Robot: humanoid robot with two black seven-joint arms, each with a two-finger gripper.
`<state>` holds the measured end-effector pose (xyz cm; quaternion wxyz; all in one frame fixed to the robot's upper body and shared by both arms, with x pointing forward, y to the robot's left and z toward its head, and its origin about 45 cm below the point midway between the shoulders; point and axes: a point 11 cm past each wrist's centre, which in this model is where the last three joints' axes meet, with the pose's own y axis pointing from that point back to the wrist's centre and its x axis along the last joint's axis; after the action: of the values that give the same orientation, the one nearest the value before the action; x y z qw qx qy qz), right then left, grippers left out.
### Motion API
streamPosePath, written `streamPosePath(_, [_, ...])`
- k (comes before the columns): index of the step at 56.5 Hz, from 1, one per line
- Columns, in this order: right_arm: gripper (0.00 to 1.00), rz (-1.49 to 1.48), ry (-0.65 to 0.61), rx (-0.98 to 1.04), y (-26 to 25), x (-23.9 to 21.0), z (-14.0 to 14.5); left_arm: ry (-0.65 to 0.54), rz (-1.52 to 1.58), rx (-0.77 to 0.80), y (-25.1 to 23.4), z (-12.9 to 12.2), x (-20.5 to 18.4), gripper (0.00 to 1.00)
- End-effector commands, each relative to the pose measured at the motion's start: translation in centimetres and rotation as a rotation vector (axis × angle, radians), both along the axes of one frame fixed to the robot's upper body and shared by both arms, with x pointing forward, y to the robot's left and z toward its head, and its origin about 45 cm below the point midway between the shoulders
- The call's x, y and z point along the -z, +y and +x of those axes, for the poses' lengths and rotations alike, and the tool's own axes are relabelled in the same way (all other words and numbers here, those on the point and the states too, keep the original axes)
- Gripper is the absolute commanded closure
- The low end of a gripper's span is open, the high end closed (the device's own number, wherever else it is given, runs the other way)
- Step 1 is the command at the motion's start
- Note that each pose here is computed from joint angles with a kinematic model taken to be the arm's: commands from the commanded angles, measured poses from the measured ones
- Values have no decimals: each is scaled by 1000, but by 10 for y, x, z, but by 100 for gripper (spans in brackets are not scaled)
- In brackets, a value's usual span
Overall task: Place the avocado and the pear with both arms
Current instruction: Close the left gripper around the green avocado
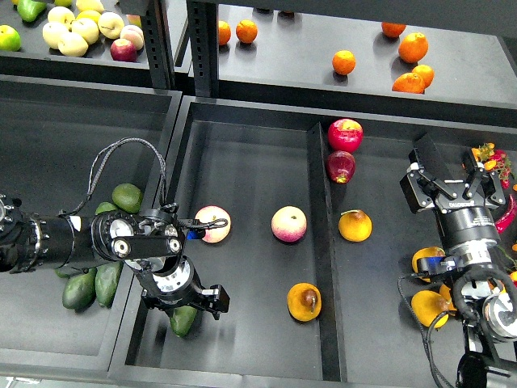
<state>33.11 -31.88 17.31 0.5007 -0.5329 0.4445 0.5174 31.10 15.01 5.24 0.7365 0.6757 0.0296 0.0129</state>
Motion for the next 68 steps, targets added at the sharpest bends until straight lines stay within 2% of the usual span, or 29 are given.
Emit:
streamPosePath(1, [0, 0, 1, 0, 0, 1, 0, -7, 8, -12, 4, 3, 1, 1])
streamPosePath(20, [0, 1, 0, 0, 0, 0, 0, 9, 21, -7, 8, -6, 12, 4])
streamPosePath(46, [0, 1, 0, 0, 0, 0, 0, -17, 33, -46, 15, 4, 12, 24])
streamPosePath(62, [0, 0, 0, 0, 0, 0, 0, 8, 28, -102, 22, -4, 25, 47])
streamPosePath(68, [0, 0, 0, 0, 0, 0, 0, 9, 10, -147, 24, -2, 28, 63])
